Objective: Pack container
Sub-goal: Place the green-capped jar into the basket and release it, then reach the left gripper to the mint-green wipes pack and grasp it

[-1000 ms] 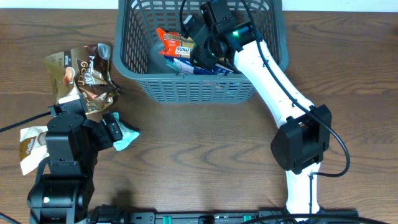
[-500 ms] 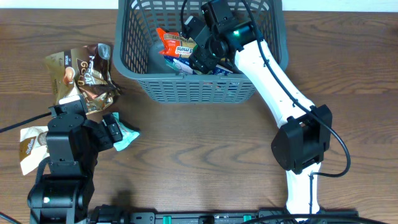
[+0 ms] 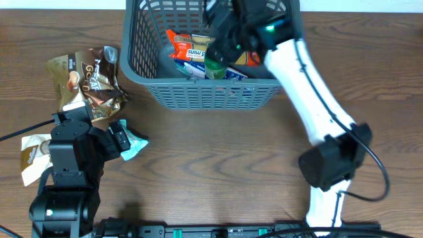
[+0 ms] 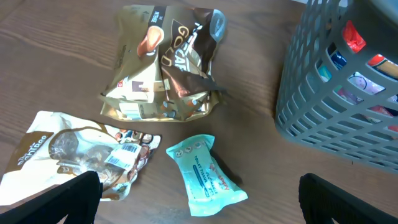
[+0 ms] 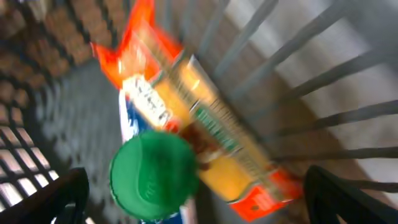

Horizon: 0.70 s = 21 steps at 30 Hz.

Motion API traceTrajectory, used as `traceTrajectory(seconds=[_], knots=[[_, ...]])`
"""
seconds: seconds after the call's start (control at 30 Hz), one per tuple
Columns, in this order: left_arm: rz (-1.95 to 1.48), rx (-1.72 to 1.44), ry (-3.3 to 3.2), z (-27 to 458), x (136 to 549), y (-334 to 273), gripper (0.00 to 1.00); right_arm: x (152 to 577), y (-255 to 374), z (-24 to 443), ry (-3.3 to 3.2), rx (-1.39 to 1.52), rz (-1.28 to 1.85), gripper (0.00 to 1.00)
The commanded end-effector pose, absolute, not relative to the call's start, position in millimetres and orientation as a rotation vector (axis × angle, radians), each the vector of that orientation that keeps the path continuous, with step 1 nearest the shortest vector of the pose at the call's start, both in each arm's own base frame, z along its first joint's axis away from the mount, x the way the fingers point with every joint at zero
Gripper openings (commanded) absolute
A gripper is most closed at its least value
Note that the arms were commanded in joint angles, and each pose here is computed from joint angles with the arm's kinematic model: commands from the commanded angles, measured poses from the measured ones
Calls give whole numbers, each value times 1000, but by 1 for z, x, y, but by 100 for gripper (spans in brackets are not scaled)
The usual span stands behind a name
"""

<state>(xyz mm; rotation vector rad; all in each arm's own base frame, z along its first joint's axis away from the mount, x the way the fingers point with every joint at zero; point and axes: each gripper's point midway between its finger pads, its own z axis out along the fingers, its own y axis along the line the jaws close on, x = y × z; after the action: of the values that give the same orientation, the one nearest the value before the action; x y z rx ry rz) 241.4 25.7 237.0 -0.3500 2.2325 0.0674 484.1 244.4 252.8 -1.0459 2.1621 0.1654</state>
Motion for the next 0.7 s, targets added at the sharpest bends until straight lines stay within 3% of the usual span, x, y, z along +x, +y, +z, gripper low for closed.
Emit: traceTrajectory(seconds=[0.0, 0.1, 0.23, 0.4, 0.67], knots=[[75, -366, 2207, 246, 242, 29, 98, 464, 221, 379, 1922, -920, 189, 96], [78, -367, 2217, 244, 240, 29, 99, 456, 175, 440, 1875, -686, 186, 99], [73, -382, 2220, 244, 239, 29, 99, 448, 76, 470, 1950, -197, 189, 99], [48, -621, 2303, 265, 218, 38, 98, 419, -45, 439, 2093, 388, 201, 99], [44, -992, 2499, 307, 210, 55, 98, 398, -116, 352, 2362, 634, 127, 99]])
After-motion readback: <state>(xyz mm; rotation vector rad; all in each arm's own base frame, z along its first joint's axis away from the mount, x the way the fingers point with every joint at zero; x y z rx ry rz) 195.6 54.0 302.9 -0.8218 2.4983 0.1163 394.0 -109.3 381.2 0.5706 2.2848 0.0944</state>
